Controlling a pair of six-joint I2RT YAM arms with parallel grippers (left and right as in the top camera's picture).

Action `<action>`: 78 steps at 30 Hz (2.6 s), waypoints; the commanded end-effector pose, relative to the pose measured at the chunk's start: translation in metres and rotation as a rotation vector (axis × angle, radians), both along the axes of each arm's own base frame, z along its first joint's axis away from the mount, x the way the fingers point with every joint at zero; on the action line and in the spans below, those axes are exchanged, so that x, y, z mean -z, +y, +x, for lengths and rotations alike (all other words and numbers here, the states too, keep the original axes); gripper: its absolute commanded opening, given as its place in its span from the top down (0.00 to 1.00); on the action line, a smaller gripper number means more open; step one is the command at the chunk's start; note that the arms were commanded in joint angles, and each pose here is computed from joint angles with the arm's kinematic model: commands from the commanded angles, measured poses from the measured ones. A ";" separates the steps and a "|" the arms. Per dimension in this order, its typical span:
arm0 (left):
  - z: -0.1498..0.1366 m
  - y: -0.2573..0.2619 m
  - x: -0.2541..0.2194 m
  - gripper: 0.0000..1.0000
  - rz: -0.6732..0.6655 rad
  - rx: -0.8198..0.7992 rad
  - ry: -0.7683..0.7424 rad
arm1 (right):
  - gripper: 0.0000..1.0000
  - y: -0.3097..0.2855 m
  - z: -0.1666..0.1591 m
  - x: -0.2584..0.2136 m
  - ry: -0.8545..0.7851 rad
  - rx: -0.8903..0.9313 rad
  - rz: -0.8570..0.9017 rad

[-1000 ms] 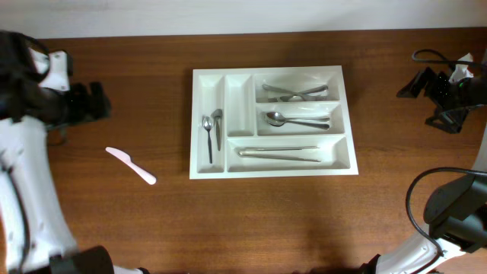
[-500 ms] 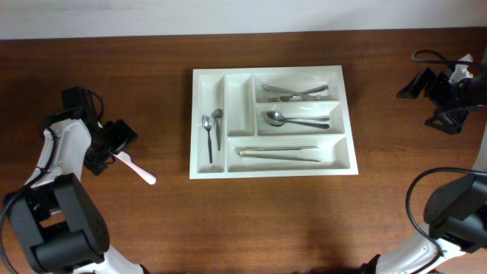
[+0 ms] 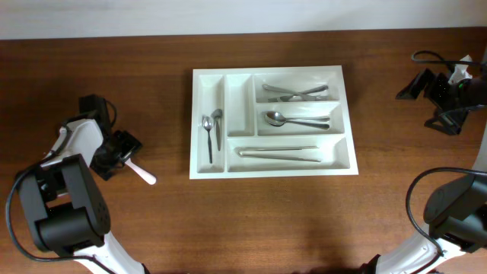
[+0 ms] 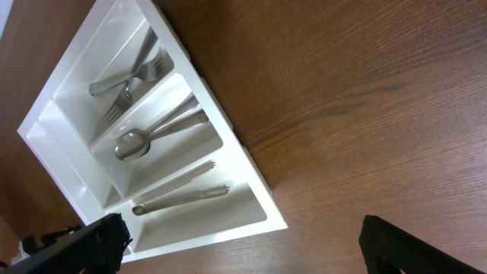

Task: Pack container
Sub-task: 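Move the left gripper to the pink plastic knife and grasp it, then lower the knife into the left narrow compartment and release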

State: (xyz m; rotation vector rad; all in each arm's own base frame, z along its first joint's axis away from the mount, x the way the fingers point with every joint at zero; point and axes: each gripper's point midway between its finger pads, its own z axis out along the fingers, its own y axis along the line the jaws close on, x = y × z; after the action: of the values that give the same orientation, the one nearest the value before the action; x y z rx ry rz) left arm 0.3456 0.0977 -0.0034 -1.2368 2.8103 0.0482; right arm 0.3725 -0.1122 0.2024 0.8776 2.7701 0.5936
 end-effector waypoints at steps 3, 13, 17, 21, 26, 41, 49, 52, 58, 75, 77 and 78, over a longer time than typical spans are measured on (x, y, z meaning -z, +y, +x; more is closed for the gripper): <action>-0.014 -0.025 0.019 0.19 -0.011 0.058 0.097 | 0.01 0.005 0.000 0.001 0.009 -0.001 0.016; -0.023 -0.030 0.026 0.62 0.025 0.003 0.139 | 0.01 0.007 -0.004 0.001 0.026 -0.002 0.024; -0.032 -0.032 0.029 0.78 0.021 -0.025 0.166 | 0.01 0.007 -0.004 0.001 0.026 -0.002 0.024; -0.033 -0.031 0.029 0.98 0.022 -0.025 0.166 | 0.01 0.007 -0.004 0.001 0.024 -0.001 0.023; -0.015 -0.029 0.013 0.98 0.022 0.136 0.137 | 0.01 0.006 -0.003 0.001 0.022 -0.001 0.022; 0.103 -0.098 -0.204 0.98 -0.011 0.734 -0.396 | 0.01 0.007 -0.004 0.001 0.025 -0.002 0.024; 0.107 -0.237 -0.227 0.98 0.013 1.507 -0.595 | 0.01 0.007 -0.004 0.001 0.025 -0.001 0.023; 0.090 -0.289 -0.217 0.98 0.029 1.774 -0.597 | 0.01 0.007 -0.004 0.001 0.024 -0.001 0.023; 0.052 -0.373 -0.170 0.98 0.064 2.293 -0.538 | 0.01 0.006 -0.002 0.001 0.015 -0.002 0.018; 0.146 -0.340 -0.128 0.98 0.238 1.345 -0.474 | 0.01 0.005 0.000 0.001 0.009 -0.002 0.015; 0.147 -0.331 -0.125 0.98 0.107 1.130 -0.478 | 0.01 0.005 0.000 0.001 0.006 -0.002 0.014; 0.148 -0.327 -0.122 0.98 0.059 1.076 -0.473 | 0.01 0.005 0.001 0.001 0.005 -0.002 0.013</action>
State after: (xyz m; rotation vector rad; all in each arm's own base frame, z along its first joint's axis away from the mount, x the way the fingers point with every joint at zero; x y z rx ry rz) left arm 0.4767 -0.2625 0.1155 1.0664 2.3850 -0.0162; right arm 0.3709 -0.1113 0.2022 0.8821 2.7761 0.5975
